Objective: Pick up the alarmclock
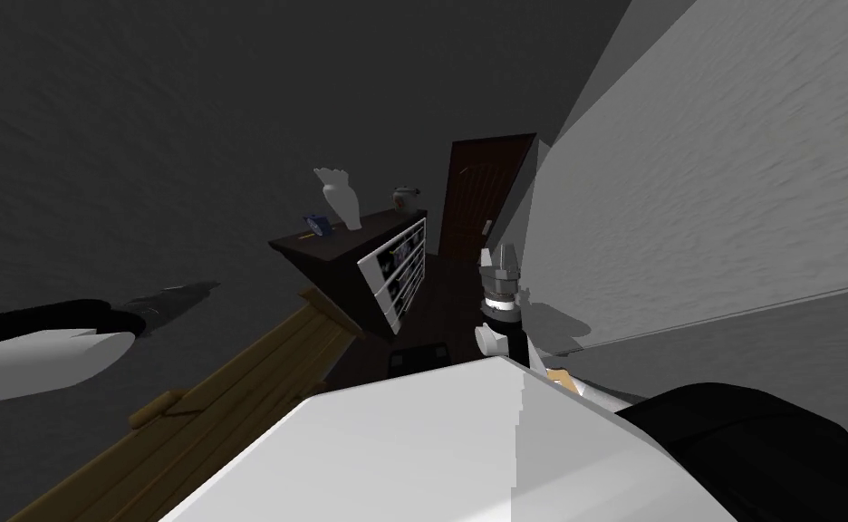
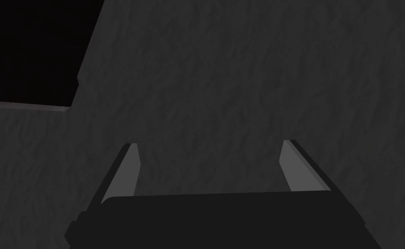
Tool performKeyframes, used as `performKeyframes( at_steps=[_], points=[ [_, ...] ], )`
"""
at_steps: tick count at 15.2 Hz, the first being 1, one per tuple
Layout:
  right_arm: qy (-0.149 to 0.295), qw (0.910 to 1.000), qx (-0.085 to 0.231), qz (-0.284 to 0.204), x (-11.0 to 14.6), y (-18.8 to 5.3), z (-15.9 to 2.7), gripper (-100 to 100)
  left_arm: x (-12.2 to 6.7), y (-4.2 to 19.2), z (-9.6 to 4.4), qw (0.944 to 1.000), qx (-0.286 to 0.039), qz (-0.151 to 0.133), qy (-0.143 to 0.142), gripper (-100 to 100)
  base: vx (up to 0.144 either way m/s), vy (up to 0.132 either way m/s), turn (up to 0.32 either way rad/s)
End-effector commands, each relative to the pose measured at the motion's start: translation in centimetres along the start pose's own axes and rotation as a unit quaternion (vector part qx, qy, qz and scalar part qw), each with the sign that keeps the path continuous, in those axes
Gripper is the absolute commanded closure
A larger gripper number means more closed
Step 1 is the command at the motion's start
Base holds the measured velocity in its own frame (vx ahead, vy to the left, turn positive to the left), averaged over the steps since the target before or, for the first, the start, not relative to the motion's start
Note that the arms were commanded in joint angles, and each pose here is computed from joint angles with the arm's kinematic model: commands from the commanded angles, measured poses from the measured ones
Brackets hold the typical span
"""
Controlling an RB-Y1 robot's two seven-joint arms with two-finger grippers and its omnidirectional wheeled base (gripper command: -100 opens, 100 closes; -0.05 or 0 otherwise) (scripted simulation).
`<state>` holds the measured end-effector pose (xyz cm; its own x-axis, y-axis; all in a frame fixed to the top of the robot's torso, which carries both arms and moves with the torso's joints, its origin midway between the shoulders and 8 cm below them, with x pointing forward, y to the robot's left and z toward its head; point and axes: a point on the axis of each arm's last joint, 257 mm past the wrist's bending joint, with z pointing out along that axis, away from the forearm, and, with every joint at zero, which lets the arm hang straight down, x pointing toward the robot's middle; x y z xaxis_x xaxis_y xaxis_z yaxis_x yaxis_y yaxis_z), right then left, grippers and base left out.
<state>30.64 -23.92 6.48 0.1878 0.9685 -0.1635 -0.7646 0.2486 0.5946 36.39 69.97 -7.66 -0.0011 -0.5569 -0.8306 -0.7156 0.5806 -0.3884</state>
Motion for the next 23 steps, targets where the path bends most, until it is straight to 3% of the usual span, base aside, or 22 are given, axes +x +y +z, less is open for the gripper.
performKeyframes(
  at_steps=[1,3,4,6,7,8,10,11,14,15,17,19,21,23],
  points=[
    [0.0,1.0,0.0,0.0,0.0,0.0,0.0,0,-2.2,1.2,0.0,0.9996,-0.028,0.005,-0.002,-100,0.045,-0.097,-0.181],
    [0.0,1.0,0.0,0.0,0.0,0.0,0.0,0,-2.3,1.5,0.0,0.9992,-0.038,0.01,0.0,-100,0.037,-0.054,-0.024],
    [0.0,1.0,0.0,0.0,0.0,0.0,0.0,0,-4.8,2.5,-0.3,0.9983,-0.059,0.004,-0.004,-100,0.047,-0.061,-0.142],
    [0.0,1.0,0.0,0.0,0.0,0.0,0.0,0,-5.4,2.8,-0.5,0.9971,-0.075,0.014,-0.002,-100,0.042,-0.074,-0.131],
    [0.0,1.0,0.0,0.0,0.0,0.0,0.0,0,-7.4,3.4,-0.9,0.996,-0.089,0.009,-0.004,-100,0.057,-0.099,-0.158],
    [0.0,1.0,0.0,0.0,0.0,0.0,0.0,0,-8.2,3.5,-1.0,0.9952,-0.097,0.01,-0.005,-100,0.066,-0.108,-0.176],
    [0.0,1.0,0.0,0.0,0.0,0.0,0.0,0,-8.3,3.8,-1.2,0.994,-0.108,0.015,-0.002,-100,0.043,-0.055,-0.029],
    [0.0,1.0,0.0,0.0,0.0,0.0,0.0,0,-10.6,4.3,-1.8,0.9926,-0.121,0.005,-0.003,-100,0.052,-0.056,-0.147],
    [0.0,1.0,0.0,0.0,0.0,0.0,0.0,0,-10.9,4.5,-2.2,0.9903,-0.138,0.013,0.0,-100,0.052,-0.047,-0.088],
    [0.0,1.0,0.0,0.0,0.0,0.0,0.0,0,-12.9,4.7,-2.9,0.9889,-0.149,0.004,0.003,-100,0.054,-0.062,-0.171],
    [0.0,1.0,0.0,0.0,0.0,0.0,0.0,0,-13.3,5.0,-3.3,0.9862,-0.165,0.009,0.005,-100,0.064,-0.055,-0.142],
    [0.0,1.0,0.0,0.0,0.0,0.0,0.0,0,-15.5,4.9,-4.3,0.9837,-0.179,0.002,0.009,-100,0.081,-0.059,-0.171],
    [0.0,1.0,0.0,0.0,0.0,0.0,0.0,0,-15.3,5.2,-4.5,0.982,-0.188,0.003,0.014,-100,0.056,-0.029,-0.028],
    [0.0,1.0,0.0,0.0,0.0,0.0,0.0,0,-17.0,5.2,-5.6,0.9786,-0.205,-0.004,0.023,-100,0.063,-0.042,-0.17]
  ],
)
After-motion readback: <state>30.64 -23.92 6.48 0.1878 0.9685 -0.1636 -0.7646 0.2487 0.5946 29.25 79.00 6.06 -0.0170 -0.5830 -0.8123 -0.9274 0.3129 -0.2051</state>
